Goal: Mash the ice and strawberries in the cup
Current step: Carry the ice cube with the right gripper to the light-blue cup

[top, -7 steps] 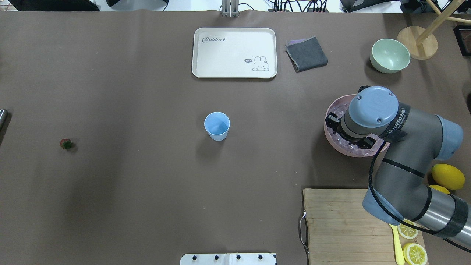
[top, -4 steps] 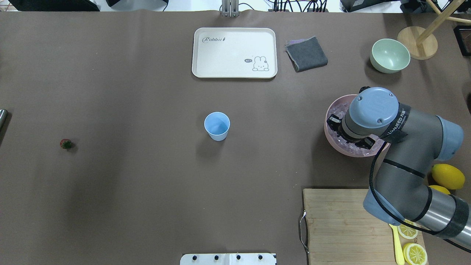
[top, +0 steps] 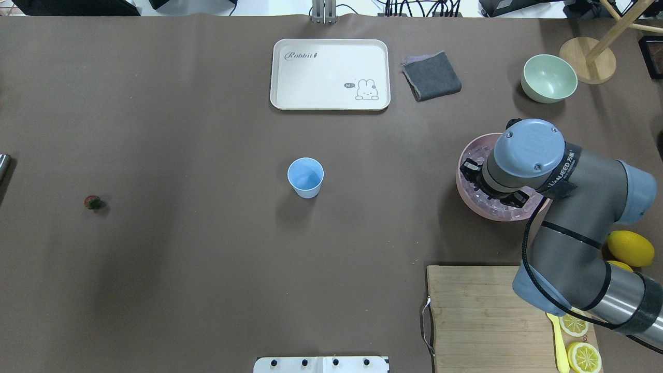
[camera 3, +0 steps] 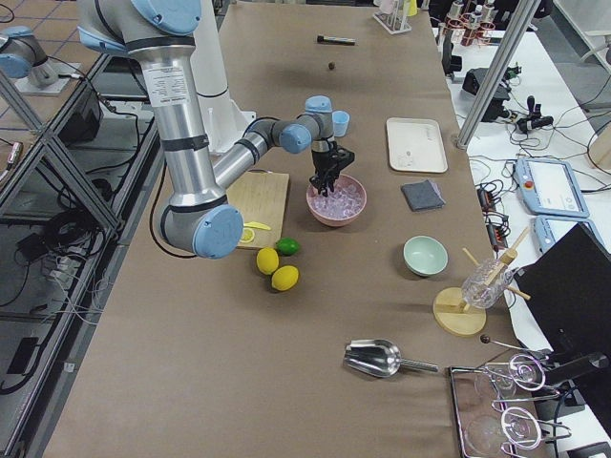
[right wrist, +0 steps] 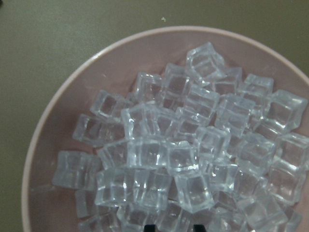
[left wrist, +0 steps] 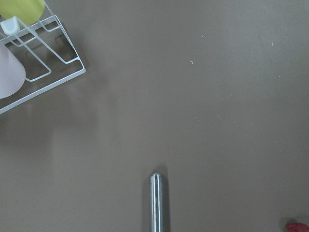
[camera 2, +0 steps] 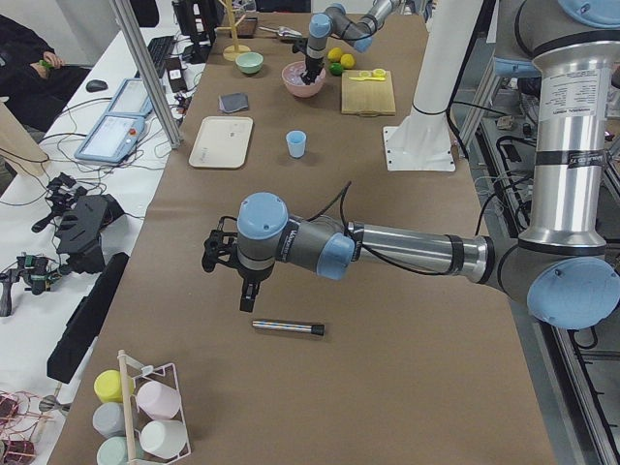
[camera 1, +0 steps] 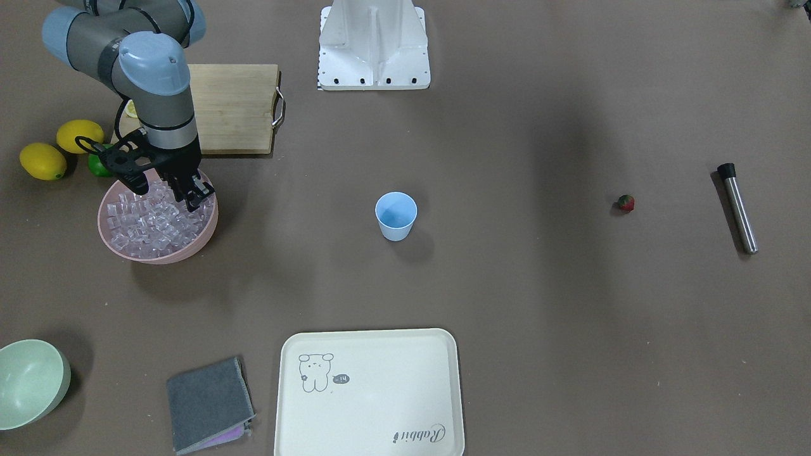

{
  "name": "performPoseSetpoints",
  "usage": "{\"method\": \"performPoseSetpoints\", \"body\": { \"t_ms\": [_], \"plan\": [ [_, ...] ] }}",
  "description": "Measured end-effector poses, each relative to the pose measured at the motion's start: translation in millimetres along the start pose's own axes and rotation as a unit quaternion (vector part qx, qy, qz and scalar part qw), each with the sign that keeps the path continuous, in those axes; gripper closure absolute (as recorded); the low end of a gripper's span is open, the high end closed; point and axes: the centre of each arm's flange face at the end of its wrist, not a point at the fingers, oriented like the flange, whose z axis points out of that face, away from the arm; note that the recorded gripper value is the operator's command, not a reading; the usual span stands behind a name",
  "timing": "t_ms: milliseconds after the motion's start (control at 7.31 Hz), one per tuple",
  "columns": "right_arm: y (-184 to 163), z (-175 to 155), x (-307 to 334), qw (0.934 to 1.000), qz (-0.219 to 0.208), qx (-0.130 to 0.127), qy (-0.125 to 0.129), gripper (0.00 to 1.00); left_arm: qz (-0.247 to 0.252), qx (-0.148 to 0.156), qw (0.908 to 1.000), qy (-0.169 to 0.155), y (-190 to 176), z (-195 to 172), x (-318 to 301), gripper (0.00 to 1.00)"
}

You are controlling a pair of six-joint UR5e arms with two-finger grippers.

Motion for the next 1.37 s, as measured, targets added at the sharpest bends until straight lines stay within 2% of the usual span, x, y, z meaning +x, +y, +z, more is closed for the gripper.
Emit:
{"method": "performPoseSetpoints", "body": {
  "t_ms": [274, 411, 821, 1368],
  "plan": [
    [-21.7, -28.0, -3.6, 0.9998, -0.009, -0.013, -0.010, 0.72, 0.000, 0.000, 1.0000, 0.000, 1.4, -0.2, -0.2, 0.02],
    [-25.2, -44.2, -12.5, 0.9994, -0.019, -0.017, -0.025, 0.72, -0.001, 0.000, 1.0000, 0.000, 3.7, -0.6, -0.2, 0.02],
    [12.8, -88.5, -70.3, 0.9941, -0.079, -0.026, -0.069, 0.72, -0.002, -0.001, 1.0000, 0.000, 11.3, -0.4, -1.9, 0.02],
    [64.5, -140.3, -167.3, 0.9931, -0.097, -0.022, -0.062, 0.73, -0.002, -0.002, 1.0000, 0.000, 15.5, 1.0, -4.2, 0.02]
  ]
}}
